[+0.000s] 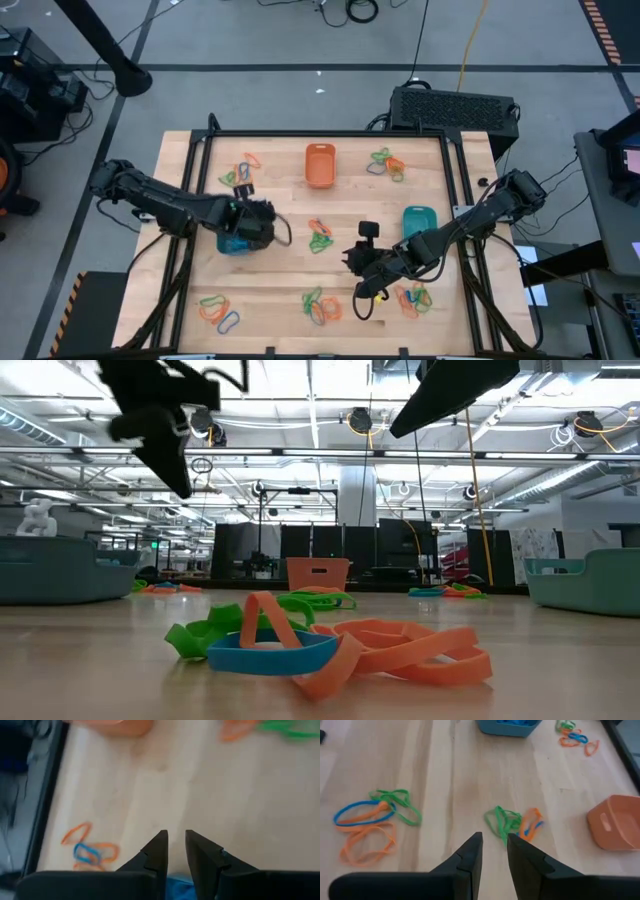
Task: Sort rubber bands into baskets
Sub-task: Put the blue rubber band into the blue bin
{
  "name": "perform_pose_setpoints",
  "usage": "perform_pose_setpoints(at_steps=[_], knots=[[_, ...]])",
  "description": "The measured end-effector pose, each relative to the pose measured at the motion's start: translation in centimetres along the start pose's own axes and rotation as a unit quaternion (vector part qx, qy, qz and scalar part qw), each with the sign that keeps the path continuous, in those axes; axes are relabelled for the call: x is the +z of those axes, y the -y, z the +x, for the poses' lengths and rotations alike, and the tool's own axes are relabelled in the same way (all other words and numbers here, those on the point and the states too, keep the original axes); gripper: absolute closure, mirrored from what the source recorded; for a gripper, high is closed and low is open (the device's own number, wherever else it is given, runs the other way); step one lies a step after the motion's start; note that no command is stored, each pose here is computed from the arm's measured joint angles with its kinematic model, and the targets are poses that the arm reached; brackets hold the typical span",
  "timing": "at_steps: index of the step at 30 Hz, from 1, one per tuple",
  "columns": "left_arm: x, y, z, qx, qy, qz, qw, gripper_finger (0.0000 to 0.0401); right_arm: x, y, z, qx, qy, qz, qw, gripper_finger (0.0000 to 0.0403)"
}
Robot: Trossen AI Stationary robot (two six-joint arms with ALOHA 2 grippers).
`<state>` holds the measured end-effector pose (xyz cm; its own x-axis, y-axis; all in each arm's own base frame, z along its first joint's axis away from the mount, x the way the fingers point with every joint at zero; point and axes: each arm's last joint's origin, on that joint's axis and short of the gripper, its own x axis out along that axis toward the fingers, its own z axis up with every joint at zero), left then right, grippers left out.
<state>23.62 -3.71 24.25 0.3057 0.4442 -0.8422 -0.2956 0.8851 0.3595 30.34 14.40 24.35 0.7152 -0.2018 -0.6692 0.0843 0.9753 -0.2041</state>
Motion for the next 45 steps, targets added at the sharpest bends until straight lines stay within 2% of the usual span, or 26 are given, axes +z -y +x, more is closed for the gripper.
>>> perform_pose_setpoints(at_steps=[5,11,16,24,33,40,45], knots=[[0.8,-4.7,2.3,0.012,-0.053,-0.096,0.994,0.0326,-0.3,0.2,0.0,-0.009,-0.012,-0.008,1.0,0.0321],[0.0,-11.7,5.6,-0.006,-0.118,-0.223,0.968,0.0326,-0.5,0.2,0.0,-0.012,-0.022,-0.034,0.999,0.0321],[-1.8,-14.5,8.4,-0.037,-0.121,-0.285,0.95,0.0326,-0.8,0.3,0.0,-0.015,-0.035,-0.046,0.998,0.0321],[-3.7,-16.0,10.2,-0.02,-0.119,-0.322,0.939,0.0326,-1.1,0.4,0.0,-0.02,-0.05,-0.053,0.997,0.0321],[-5.6,-14.7,12.5,-0.016,-0.11,-0.325,0.939,0.0326,-0.8,0.3,0.0,-0.017,-0.038,-0.043,0.998,0.0321],[-7.0,-13.9,13.2,-0.006,-0.128,-0.32,0.939,0.0326,-0.8,0.3,0.0,-0.017,-0.038,-0.032,0.999,0.0321],[-7.3,-13.8,13.6,-0.003,-0.115,-0.323,0.939,0.0326,-0.8,0.3,0.0,-0.017,-0.038,-0.032,0.999,0.0321]])
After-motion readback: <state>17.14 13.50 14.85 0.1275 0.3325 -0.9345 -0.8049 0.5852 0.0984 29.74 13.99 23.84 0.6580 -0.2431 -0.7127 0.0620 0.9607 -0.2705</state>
